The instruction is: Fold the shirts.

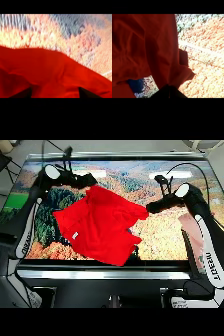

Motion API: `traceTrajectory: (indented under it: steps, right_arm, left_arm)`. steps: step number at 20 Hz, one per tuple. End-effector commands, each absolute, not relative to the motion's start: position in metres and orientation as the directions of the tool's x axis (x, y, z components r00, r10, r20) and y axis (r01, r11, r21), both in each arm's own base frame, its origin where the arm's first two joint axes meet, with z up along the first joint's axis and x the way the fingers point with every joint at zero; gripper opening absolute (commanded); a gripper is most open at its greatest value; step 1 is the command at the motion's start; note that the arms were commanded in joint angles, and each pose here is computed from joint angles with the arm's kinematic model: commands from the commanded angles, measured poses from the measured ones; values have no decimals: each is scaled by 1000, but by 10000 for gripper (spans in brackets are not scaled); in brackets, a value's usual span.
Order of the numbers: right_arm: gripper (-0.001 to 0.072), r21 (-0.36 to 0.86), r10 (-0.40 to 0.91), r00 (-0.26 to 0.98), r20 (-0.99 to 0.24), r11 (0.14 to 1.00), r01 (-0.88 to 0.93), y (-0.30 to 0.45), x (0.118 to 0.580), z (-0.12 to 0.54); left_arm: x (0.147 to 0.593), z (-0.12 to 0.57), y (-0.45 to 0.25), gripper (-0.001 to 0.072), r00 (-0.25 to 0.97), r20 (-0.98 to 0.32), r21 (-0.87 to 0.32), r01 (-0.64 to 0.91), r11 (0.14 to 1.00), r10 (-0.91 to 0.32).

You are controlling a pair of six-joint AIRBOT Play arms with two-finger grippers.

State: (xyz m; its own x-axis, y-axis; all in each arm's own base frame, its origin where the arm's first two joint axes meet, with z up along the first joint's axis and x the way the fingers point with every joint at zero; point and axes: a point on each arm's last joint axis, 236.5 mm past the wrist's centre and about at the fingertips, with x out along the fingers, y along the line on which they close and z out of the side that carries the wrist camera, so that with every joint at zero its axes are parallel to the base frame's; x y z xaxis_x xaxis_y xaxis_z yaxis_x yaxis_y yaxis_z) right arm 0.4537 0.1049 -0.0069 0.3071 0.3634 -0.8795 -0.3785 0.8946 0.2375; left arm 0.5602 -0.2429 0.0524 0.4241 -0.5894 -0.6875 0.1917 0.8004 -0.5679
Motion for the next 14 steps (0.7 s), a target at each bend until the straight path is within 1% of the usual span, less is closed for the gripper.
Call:
traceTrajectory:
  steps: [1,3,4,5,6,7,9,11,13,14]
  right_arm:
    - [12,197,315,246,-917,892,-407,97,447,-35]
    - [13,171,293,195,-936,862,-477,92,435,-39]
    - [13,163,274,159,-948,852,-498,87,426,-42]
    - [13,152,249,129,-960,848,-508,81,419,-45]
    - [13,137,222,105,-969,846,-516,75,414,-47]
    - [13,124,199,90,-976,844,-521,70,410,-48]
    - [13,110,179,82,-980,844,-526,65,408,-50]
    - [13,108,179,86,-980,844,-526,65,409,-49]
    - [13,109,178,83,-980,844,-526,65,408,-50]
    - [13,109,178,83,-980,844,-526,65,408,-50]
  left_arm:
    - [504,-13,-227,720,113,-812,-577,-4,817,-572]
    - [479,-8,-196,717,10,-844,-537,-5,844,-537]
    - [467,-2,-177,716,-23,-871,-491,30,871,-490]
    - [460,3,-152,707,-22,-918,-396,88,914,-396]
    - [458,10,-126,651,2,-958,-285,99,953,-287]
    - [452,19,-110,642,17,-974,-224,96,970,-226]
    - [423,25,-117,645,-17,-966,-257,94,962,-256]
    - [380,11,-132,648,-80,-953,-300,88,950,-294]
    - [324,-17,-149,648,-137,-936,-337,70,939,-325]
    - [292,-30,-160,648,-163,-917,-375,46,926,-364]
